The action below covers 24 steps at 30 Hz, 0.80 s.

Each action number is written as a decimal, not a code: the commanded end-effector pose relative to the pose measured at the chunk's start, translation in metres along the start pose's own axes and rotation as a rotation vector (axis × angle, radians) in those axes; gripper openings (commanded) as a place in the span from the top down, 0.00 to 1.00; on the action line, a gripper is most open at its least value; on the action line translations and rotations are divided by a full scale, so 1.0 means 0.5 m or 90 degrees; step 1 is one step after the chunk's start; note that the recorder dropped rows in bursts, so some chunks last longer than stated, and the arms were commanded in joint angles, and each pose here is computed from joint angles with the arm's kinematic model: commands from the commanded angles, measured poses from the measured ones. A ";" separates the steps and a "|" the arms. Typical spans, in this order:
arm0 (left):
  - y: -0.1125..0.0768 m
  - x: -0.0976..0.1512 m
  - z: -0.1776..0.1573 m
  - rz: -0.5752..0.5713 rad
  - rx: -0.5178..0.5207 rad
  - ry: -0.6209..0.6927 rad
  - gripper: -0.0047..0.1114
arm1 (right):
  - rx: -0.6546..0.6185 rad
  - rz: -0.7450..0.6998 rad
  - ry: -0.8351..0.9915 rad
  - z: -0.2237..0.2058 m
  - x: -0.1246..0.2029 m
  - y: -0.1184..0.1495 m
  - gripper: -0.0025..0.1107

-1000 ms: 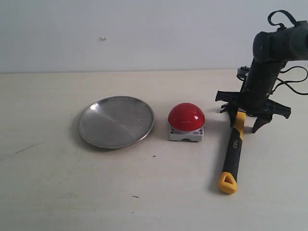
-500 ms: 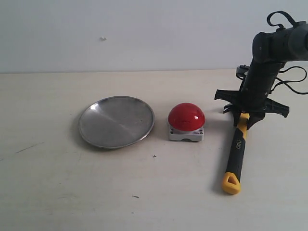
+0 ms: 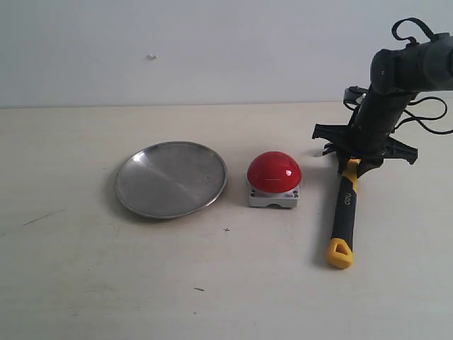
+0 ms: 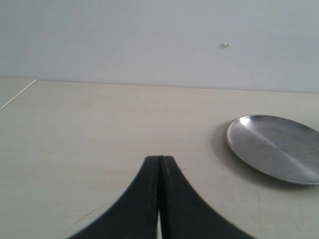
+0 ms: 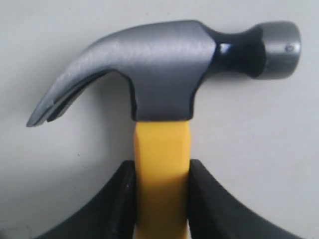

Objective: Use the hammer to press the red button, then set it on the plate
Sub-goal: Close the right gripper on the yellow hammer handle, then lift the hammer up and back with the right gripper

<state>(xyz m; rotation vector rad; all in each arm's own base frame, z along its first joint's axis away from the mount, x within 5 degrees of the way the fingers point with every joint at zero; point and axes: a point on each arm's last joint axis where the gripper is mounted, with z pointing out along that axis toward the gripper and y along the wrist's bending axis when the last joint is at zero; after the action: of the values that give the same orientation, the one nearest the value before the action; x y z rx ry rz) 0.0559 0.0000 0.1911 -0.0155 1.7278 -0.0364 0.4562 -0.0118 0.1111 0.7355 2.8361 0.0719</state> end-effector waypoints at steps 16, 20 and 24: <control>-0.001 0.000 -0.001 0.003 0.005 -0.002 0.96 | -0.039 -0.095 -0.174 -0.173 -0.042 0.009 0.98; -0.001 0.000 -0.001 0.003 0.005 -0.002 0.96 | -0.034 -0.133 -0.182 -0.234 -0.034 0.004 0.98; -0.001 0.000 -0.001 0.003 0.005 -0.002 0.96 | -0.052 -0.151 -0.202 -0.302 -0.023 0.002 0.98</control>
<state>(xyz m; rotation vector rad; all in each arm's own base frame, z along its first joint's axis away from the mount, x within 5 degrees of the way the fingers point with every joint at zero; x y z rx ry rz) 0.0559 0.0000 0.1911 -0.0155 1.7278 -0.0364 0.4422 -0.0158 0.2303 0.4033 2.6389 0.0135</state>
